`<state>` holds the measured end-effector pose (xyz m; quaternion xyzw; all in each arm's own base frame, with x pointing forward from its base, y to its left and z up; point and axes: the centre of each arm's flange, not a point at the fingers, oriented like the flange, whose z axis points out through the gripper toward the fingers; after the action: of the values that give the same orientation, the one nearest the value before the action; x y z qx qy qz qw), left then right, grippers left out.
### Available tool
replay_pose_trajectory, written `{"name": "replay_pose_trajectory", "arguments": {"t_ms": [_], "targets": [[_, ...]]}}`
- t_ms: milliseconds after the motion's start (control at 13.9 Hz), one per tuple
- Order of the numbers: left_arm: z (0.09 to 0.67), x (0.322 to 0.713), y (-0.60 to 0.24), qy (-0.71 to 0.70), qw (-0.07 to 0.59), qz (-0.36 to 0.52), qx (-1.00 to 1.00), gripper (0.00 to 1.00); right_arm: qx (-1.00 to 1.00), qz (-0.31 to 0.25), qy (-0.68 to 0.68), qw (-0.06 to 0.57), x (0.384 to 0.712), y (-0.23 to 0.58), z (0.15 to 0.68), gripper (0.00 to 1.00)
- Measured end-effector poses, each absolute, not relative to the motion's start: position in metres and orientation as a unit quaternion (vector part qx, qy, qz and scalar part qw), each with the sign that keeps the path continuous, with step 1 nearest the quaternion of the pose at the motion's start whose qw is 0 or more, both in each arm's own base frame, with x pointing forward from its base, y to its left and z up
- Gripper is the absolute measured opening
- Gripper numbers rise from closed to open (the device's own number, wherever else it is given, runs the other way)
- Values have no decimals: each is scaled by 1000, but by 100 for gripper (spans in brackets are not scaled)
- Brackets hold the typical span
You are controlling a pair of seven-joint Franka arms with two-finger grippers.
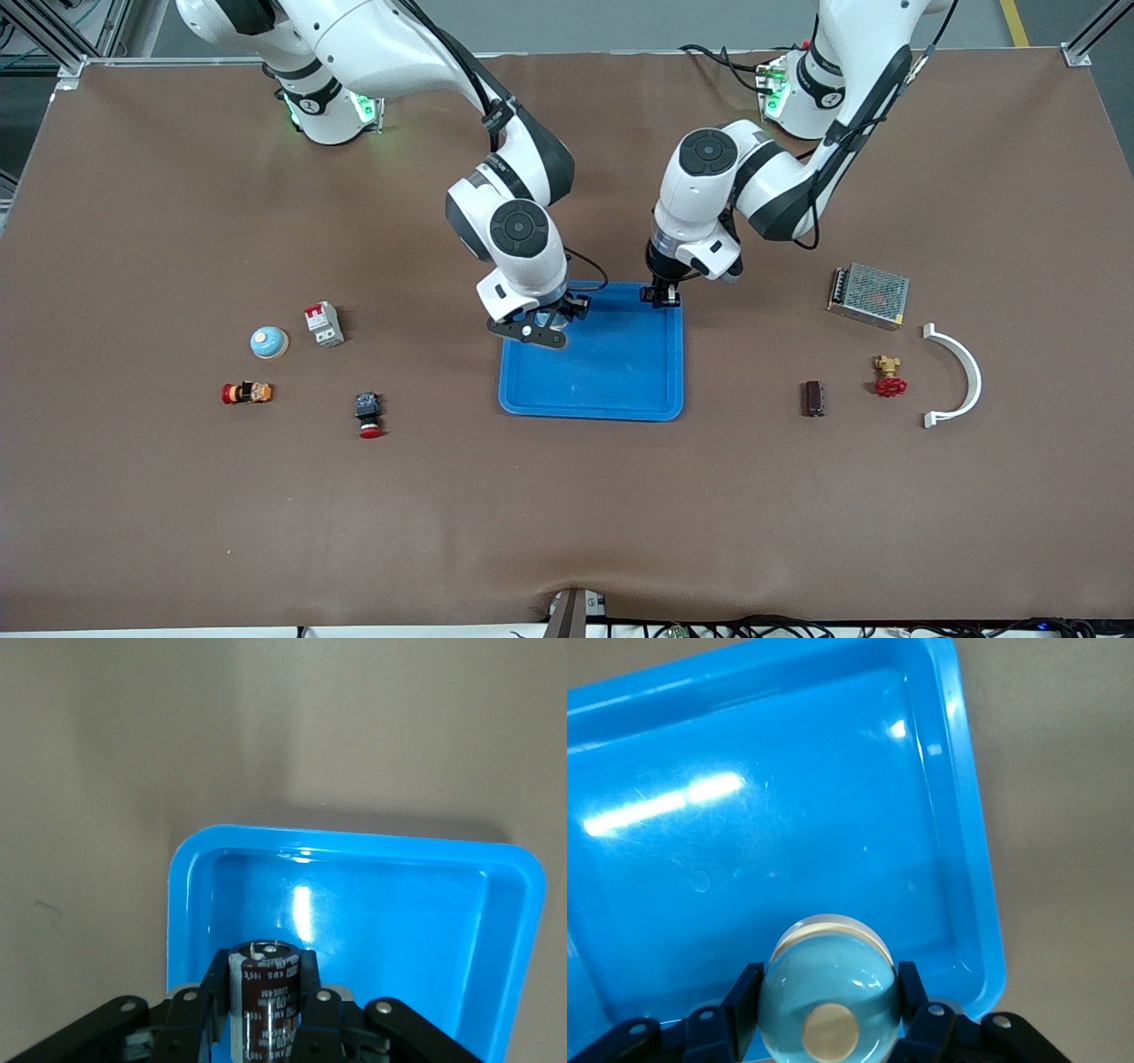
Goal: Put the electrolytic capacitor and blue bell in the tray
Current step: 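Lower the bell and capacitor into the tray and open both grippers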
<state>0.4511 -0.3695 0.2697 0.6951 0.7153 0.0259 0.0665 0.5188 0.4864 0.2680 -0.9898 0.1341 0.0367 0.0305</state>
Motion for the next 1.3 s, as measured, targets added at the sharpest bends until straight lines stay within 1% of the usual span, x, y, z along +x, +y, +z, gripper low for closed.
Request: {"name": "replay_pose_trajectory", "arguments": {"t_ms": [360, 863, 1295], "targets": [[237, 442, -387, 714, 58, 40, 697, 34, -990, 28, 134, 34, 505, 481, 236, 66], [200, 460, -394, 690, 57, 51, 720, 34, -990, 22, 134, 36, 502, 483, 229, 66], [183, 467, -392, 680, 55, 59, 729, 34, -990, 19, 136, 38, 503, 482, 214, 66]]}}
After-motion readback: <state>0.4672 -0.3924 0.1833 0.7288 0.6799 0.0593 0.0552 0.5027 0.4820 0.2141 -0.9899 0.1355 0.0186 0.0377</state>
